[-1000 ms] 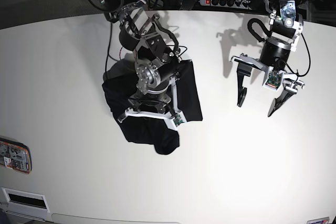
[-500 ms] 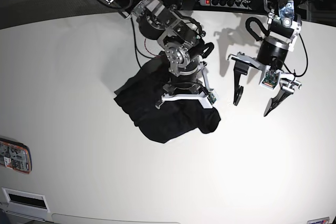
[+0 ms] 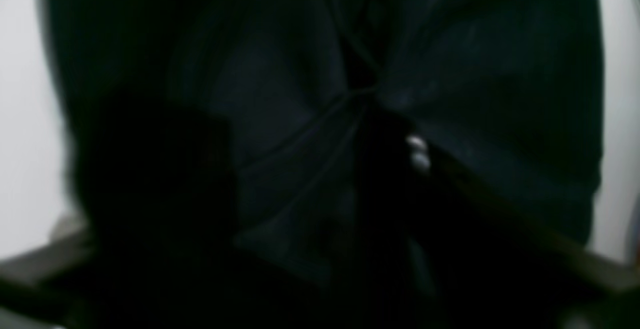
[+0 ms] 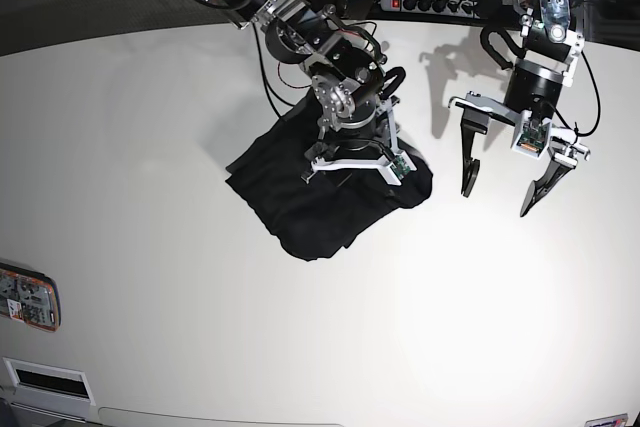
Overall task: Fold the T-shirt properly
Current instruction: 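Fold the held end over onto the shirt with the right gripper, then grasp the folded bundle with both grippers and rotate it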
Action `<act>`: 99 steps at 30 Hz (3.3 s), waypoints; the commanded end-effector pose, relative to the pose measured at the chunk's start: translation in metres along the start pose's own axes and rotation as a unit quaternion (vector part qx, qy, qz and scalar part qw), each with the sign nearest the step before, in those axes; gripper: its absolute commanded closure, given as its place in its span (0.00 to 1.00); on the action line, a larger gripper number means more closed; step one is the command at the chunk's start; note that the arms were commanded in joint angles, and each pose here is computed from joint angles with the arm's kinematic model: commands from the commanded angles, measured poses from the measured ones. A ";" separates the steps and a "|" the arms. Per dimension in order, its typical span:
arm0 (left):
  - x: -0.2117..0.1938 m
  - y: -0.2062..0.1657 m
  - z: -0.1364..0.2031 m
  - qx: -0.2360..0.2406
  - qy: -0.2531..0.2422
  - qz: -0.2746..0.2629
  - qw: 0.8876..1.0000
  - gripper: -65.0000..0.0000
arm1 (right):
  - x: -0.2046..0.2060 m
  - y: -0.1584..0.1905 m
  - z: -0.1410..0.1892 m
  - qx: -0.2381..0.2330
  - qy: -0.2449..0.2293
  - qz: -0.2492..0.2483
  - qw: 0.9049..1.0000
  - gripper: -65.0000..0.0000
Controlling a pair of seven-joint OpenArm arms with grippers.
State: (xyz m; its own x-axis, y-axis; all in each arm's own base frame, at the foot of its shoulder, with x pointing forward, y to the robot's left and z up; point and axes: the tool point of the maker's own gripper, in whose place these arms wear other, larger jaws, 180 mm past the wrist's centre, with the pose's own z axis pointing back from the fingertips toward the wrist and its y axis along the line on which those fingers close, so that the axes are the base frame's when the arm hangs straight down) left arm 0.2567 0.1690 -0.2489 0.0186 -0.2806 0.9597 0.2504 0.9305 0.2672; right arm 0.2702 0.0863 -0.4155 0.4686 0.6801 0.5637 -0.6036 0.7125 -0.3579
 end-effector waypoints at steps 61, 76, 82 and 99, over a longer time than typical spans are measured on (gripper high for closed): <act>0.013 0.006 0.000 0.000 -0.023 -0.011 1.000 0.30 | 0.089 0.068 0.103 0.306 -0.197 -0.108 0.925 0.02; -0.048 -0.074 0.029 -0.098 0.122 0.041 0.987 0.30 | 0.072 -0.082 0.069 0.147 -0.210 -0.209 0.944 0.02; -0.055 -0.089 0.038 -0.103 0.137 0.041 0.984 0.30 | 0.095 -0.150 0.072 0.081 -0.250 -0.223 0.939 0.02; -0.109 -0.161 0.062 -0.150 0.215 0.005 0.965 0.57 | 0.097 -0.141 -0.009 0.107 -0.135 -0.244 0.954 0.51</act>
State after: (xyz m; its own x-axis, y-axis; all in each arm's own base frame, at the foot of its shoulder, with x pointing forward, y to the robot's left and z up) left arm 0.1473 0.0648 -0.4021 0.4403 -0.4203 0.7934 0.5287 0.8356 0.1492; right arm 0.4017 0.0582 -0.3216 0.5697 0.1826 0.8013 -0.4934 0.8557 0.1559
